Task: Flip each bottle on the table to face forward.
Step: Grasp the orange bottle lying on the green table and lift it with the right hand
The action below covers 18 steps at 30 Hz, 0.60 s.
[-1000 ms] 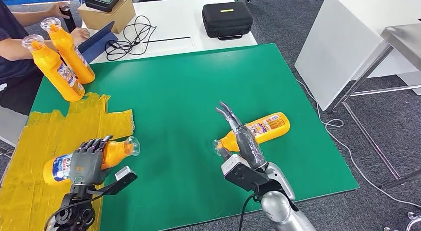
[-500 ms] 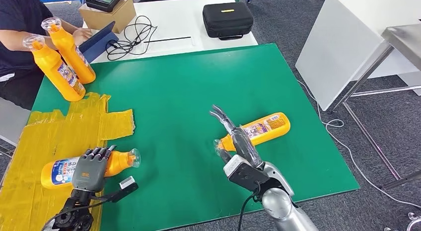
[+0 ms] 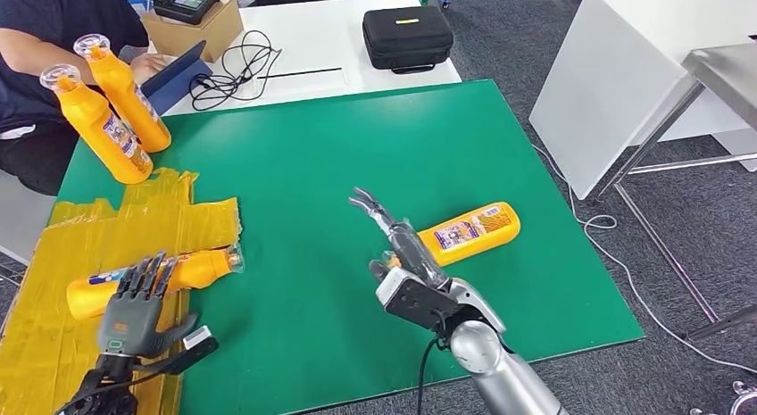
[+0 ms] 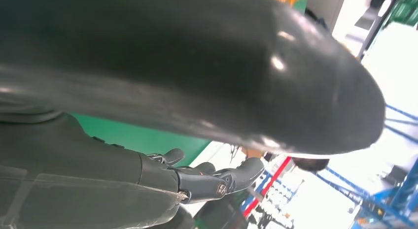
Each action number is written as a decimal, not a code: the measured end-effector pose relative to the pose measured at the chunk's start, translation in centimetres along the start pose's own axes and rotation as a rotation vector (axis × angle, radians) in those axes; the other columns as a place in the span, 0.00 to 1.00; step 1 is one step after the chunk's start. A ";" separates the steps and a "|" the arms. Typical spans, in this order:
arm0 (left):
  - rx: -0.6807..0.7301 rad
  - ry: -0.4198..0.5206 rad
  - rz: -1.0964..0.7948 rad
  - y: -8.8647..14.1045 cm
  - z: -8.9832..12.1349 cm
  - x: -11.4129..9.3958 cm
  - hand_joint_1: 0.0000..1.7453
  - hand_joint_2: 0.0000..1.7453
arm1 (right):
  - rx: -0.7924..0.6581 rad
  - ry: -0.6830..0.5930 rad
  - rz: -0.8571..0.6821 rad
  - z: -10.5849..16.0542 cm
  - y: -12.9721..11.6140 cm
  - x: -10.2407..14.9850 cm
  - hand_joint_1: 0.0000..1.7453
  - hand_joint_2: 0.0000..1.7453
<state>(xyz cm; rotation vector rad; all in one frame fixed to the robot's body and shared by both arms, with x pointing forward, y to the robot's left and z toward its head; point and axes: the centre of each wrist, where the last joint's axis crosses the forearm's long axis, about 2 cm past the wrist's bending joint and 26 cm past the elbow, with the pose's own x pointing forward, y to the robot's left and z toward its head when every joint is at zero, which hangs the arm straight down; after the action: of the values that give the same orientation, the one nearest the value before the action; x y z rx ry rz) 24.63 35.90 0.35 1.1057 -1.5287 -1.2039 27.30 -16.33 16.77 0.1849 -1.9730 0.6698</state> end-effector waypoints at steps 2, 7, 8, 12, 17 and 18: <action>-0.002 0.013 0.002 -0.1 1.3 -0.4 0.00 0.00 | 0.015 -0.006 -0.008 -0.7 0.5 0.0 0.00 0.00; 0.011 0.030 0.003 -0.1 2.5 0.6 0.00 0.00 | 0.012 0.013 -0.006 -1.5 0.5 0.0 0.00 0.00; 0.020 0.033 0.010 -0.1 2.4 1.1 0.00 0.00 | 0.008 0.021 -0.004 -1.4 0.4 0.0 0.00 0.00; 0.081 0.028 0.078 0.2 1.4 3.4 0.00 0.00 | -0.009 0.058 0.007 -0.4 -0.3 -0.6 0.00 0.00; 0.152 0.014 0.137 0.9 0.5 4.9 0.00 0.00 | -0.018 0.084 0.017 0.5 -0.7 -1.1 0.00 0.00; 0.164 0.013 0.150 1.0 0.4 5.0 0.00 0.00 | -0.019 0.084 0.018 0.6 -0.8 -1.1 0.00 0.00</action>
<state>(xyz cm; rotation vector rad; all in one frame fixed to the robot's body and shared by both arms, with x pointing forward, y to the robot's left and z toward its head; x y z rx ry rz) 22.96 31.29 1.81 1.0802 -1.6926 -0.9830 27.72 -17.46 15.89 0.1254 -1.9019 0.6604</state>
